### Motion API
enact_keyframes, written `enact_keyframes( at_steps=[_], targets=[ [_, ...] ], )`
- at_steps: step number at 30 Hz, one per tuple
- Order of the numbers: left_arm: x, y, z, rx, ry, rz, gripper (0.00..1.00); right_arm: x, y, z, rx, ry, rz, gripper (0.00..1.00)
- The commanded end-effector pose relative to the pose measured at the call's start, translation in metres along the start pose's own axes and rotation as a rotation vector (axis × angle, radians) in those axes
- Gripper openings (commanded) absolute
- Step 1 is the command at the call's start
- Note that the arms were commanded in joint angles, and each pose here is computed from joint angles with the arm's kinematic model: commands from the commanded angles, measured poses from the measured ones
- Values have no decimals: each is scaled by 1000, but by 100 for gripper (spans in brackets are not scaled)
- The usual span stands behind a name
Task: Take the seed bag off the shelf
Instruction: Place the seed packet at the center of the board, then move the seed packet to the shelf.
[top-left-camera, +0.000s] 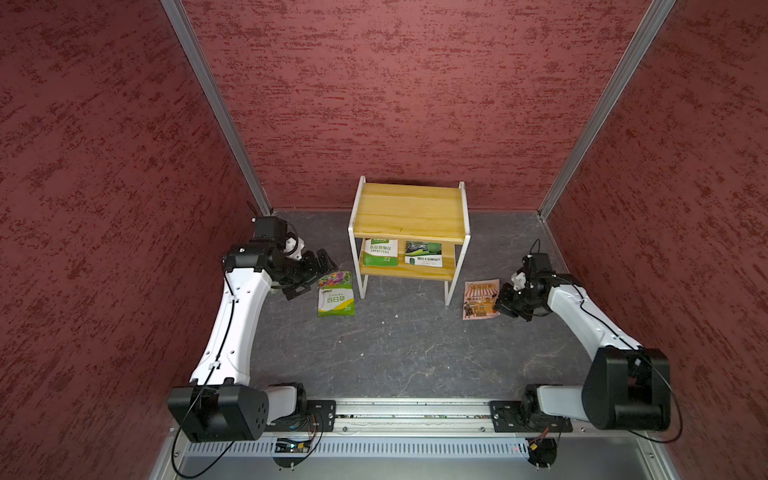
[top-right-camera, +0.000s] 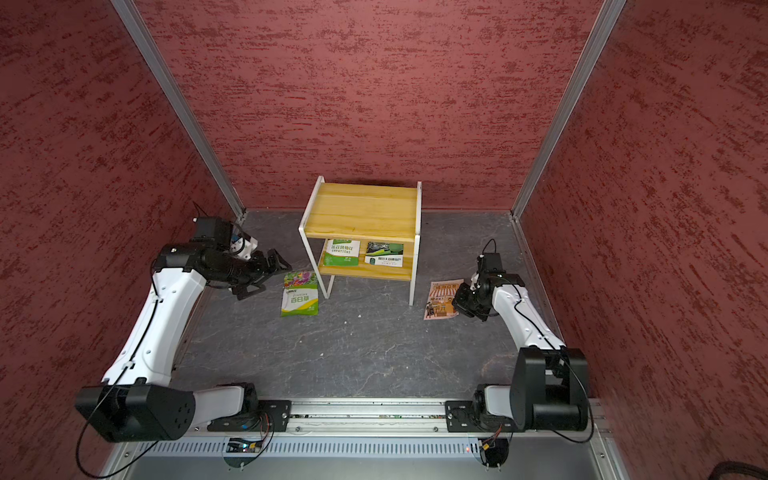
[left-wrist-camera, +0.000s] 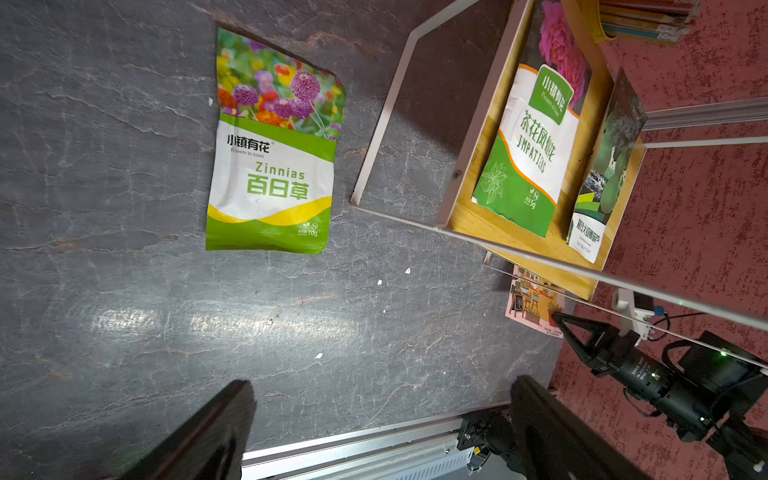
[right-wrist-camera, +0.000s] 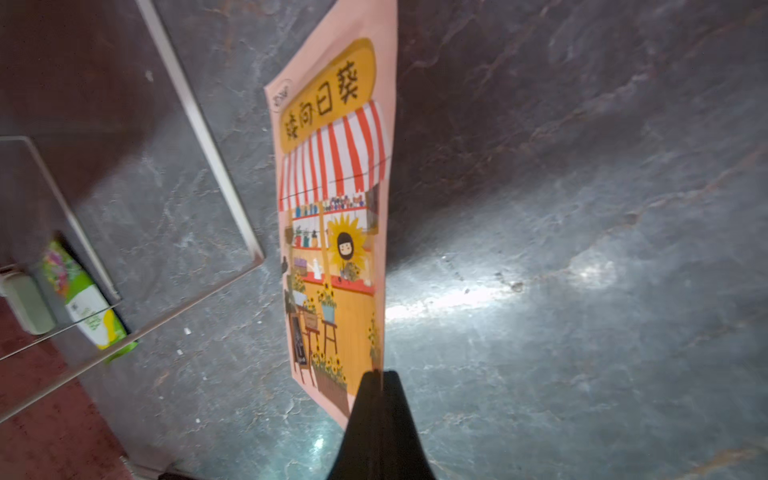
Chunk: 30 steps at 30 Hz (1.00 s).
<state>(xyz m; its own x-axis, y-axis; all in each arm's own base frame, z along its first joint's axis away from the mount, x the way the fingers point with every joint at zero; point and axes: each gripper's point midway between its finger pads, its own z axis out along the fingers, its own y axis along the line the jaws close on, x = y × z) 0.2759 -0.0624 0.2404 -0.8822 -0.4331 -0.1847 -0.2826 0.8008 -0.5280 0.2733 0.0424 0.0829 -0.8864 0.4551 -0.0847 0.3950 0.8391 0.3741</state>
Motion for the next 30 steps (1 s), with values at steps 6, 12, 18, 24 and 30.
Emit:
enact_keyframes(
  at_steps=[6, 12, 18, 24, 30],
  targets=[
    [-8, -1, 15, 33, 17, -21, 100, -28, -40, 12, 249, 29, -100, 45],
    [-24, -13, 25, 90, 7, -25, 100, -44, -36, -40, 321, -89, -45, 98],
    [-46, -25, 45, 137, 1, 4, 100, -18, 1, -96, 112, -206, 57, 98],
    [-62, -40, 79, 155, 24, 32, 100, 36, 23, -101, -40, -204, 112, 98],
    [-81, -53, 109, 154, 34, 92, 100, 71, 27, -95, -70, -177, 100, 98]
  ],
)
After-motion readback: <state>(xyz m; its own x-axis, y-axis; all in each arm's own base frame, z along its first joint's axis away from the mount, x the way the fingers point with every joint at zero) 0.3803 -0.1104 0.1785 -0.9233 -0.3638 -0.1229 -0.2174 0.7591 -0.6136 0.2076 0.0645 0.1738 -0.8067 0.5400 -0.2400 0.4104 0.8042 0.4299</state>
